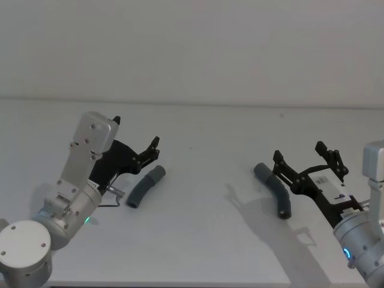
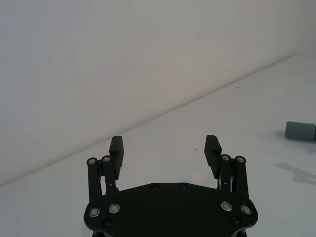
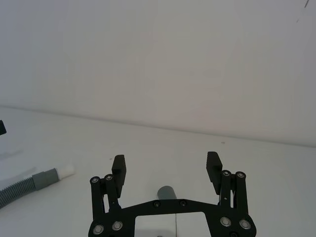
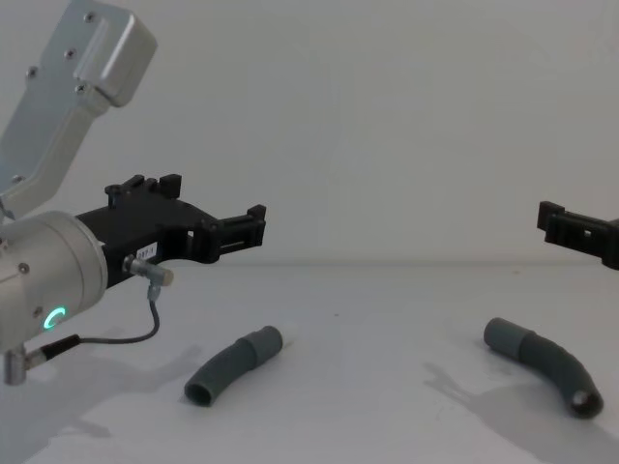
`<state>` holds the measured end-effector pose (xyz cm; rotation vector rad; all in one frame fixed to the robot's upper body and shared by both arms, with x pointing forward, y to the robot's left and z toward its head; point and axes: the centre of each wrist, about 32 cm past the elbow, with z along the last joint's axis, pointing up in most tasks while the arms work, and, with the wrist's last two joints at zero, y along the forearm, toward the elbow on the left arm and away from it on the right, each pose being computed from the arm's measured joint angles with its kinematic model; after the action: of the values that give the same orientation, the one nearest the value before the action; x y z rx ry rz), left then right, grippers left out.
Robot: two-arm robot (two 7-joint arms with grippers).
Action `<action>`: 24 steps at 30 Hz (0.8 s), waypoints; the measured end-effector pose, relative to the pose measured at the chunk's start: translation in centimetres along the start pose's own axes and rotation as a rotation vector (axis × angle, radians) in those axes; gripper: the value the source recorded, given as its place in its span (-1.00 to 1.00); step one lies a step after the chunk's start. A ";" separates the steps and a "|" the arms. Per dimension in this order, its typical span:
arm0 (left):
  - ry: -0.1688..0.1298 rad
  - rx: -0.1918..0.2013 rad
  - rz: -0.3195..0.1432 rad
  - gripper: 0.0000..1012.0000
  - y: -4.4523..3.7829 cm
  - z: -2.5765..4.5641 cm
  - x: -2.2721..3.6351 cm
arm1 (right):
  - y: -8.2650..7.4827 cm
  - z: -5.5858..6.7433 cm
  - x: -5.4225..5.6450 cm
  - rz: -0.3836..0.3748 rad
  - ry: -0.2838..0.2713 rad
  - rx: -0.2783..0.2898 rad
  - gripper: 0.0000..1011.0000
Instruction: Use both hands to pick up one end of the pipe from the table, align the ends, and insert them.
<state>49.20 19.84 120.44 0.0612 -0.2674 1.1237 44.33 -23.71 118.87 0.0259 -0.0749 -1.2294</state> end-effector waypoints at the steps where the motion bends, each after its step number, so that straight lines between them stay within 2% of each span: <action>1: 0.000 0.000 0.000 0.98 0.00 0.00 -0.01 | 0.0 0.0 0.0 0.000 0.000 0.000 0.98; 6: 0.002 0.007 -0.002 0.98 -0.05 0.05 -0.03 | 0.0 0.0 0.0 0.000 0.000 0.000 0.98; 10: 0.014 0.031 -0.012 0.98 -0.19 0.31 -0.07 | 0.0 0.0 0.0 0.000 0.000 0.000 0.98; 16: 0.039 0.084 -0.030 0.98 -0.42 0.87 -0.02 | 0.0 0.0 0.0 0.000 0.000 0.000 0.98; 24: 0.059 0.170 -0.056 0.98 -0.81 1.75 0.48 | 0.0 0.0 0.0 0.000 0.000 0.000 0.98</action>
<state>49.80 19.59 122.32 0.1847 -0.1167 1.0893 44.33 -23.71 118.87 0.0259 -0.0749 -1.2294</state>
